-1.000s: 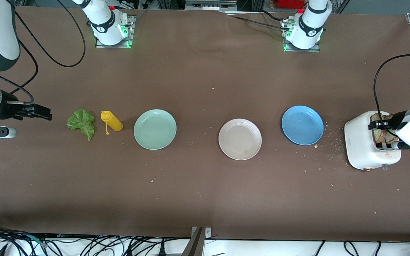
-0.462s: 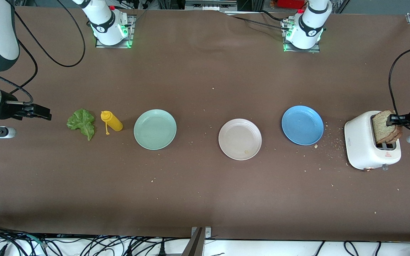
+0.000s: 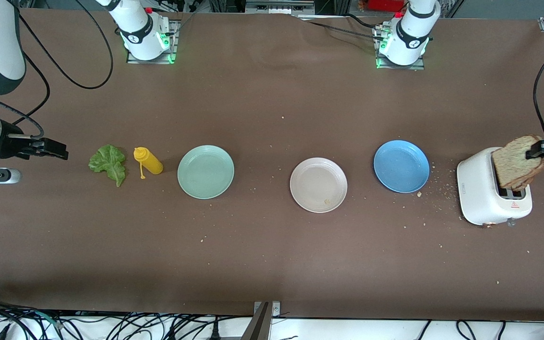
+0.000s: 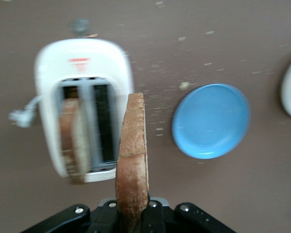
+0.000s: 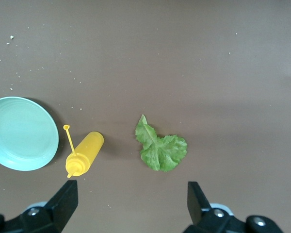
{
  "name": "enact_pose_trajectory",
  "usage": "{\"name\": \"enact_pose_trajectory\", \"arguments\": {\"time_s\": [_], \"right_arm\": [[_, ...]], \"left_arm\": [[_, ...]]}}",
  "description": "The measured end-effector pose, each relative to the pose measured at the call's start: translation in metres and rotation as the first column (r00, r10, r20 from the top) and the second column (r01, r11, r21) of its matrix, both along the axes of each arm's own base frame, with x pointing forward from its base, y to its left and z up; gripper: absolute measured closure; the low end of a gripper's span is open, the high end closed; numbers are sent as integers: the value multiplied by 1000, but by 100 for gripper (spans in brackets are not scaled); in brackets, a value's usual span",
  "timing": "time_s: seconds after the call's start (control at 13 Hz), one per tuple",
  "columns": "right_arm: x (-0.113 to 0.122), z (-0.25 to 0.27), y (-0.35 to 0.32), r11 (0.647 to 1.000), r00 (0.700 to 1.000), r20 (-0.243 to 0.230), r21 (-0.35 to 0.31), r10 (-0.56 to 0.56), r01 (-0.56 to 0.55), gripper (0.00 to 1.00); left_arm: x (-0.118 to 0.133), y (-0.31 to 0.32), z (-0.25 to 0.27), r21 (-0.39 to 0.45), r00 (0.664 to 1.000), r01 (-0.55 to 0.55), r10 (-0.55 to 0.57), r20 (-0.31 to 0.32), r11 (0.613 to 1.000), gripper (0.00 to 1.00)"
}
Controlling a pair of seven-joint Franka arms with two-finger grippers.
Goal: Make sandwich in beige plate with both arms
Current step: 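Carry the toast with the left gripper and lower it onto the beige plate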
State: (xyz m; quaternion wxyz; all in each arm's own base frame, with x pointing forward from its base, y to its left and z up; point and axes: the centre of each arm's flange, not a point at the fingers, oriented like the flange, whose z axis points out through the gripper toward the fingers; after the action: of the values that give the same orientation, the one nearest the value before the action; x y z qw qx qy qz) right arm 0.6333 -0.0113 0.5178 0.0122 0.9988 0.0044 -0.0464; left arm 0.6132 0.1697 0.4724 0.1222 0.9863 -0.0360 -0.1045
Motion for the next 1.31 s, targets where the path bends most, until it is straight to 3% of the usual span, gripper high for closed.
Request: {"name": "enact_pose_trajectory", "arguments": {"time_s": [0.38, 0.77, 1.0, 1.31], "right_arm": [[0, -1, 0, 1000, 1000, -1, 0, 0, 0, 0], [0, -2, -1, 1000, 1000, -4, -1, -1, 1, 0], [0, -2, -1, 1000, 1000, -5, -1, -1, 1, 0], [0, -2, -1, 1000, 1000, -5, -1, -1, 1, 0]], "left_arm": [[23, -102, -46, -275, 996, 19, -42, -80, 961, 91], [43, -238, -157, -567, 966, -62, -93, -240, 821, 91], [52, -303, -218, -616, 968, -104, -61, -242, 781, 91], [53, -368, -240, -646, 978, -125, -17, -209, 753, 91]]}}
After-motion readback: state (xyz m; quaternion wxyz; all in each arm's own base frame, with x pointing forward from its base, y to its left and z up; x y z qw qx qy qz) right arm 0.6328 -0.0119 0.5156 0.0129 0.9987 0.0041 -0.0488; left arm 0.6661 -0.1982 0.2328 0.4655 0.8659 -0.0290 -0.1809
